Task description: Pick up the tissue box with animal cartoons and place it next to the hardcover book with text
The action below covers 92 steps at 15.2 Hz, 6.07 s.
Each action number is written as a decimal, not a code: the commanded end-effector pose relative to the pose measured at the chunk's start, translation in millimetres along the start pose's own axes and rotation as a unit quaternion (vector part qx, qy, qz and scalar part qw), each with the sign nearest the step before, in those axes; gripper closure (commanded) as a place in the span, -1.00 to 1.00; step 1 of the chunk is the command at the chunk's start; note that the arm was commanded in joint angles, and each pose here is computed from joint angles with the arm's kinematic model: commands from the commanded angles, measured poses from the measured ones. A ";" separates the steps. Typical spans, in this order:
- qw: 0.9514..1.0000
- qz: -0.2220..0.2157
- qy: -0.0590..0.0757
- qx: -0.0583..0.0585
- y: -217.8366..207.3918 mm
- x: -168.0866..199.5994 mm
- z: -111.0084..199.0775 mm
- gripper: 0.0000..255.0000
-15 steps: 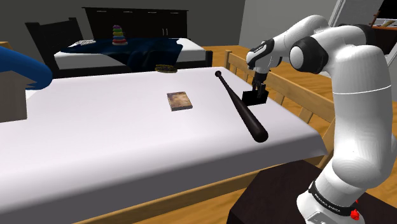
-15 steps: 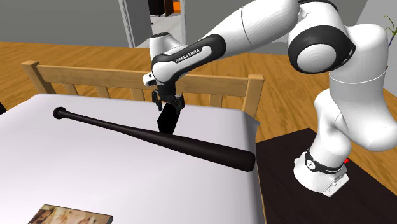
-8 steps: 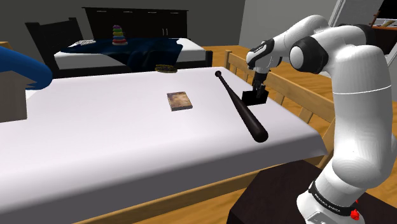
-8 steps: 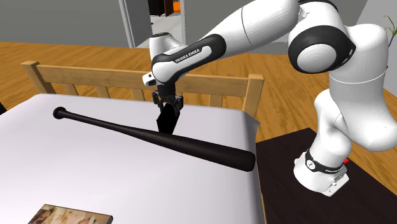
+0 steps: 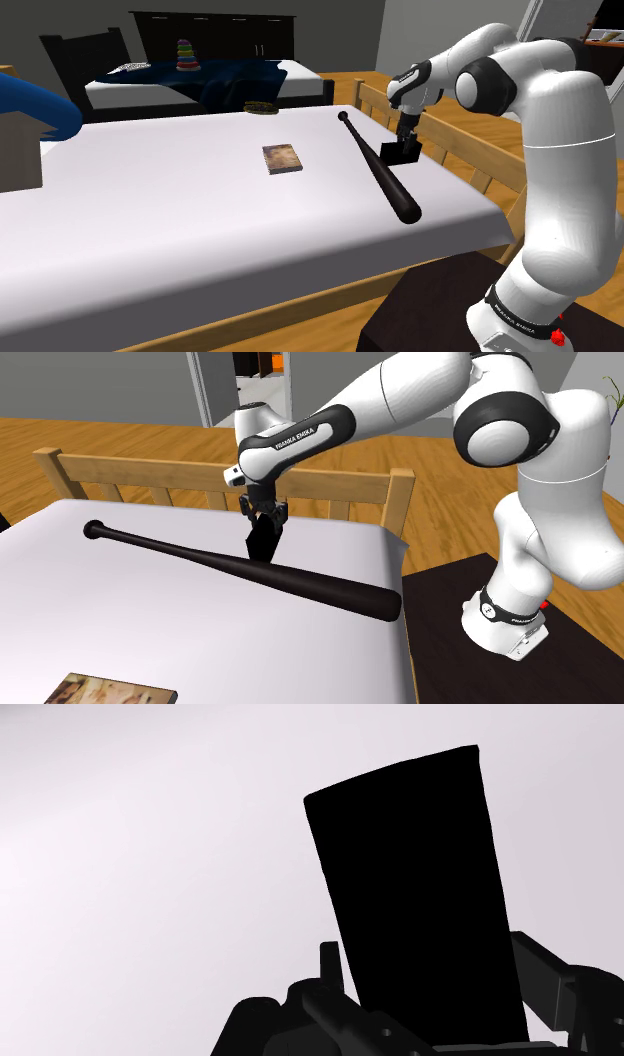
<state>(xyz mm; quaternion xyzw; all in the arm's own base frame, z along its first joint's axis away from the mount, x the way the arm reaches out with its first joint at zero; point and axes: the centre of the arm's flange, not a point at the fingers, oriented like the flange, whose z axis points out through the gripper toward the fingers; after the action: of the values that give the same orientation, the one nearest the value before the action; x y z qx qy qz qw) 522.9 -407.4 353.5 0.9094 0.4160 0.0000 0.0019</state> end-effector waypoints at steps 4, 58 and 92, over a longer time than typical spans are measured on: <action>1.000 0.000 0.000 0.000 -0.1 -0.6 -23.7 1.00; 1.000 0.000 0.000 0.000 -121.1 334.2 -164.9 1.00; 1.000 0.000 0.000 0.000 -172.2 474.0 -44.5 1.00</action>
<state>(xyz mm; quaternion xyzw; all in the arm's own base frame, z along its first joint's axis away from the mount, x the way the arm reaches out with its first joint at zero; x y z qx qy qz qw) 702.0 64.0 401.5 0.9094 0.4159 -0.0005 0.0014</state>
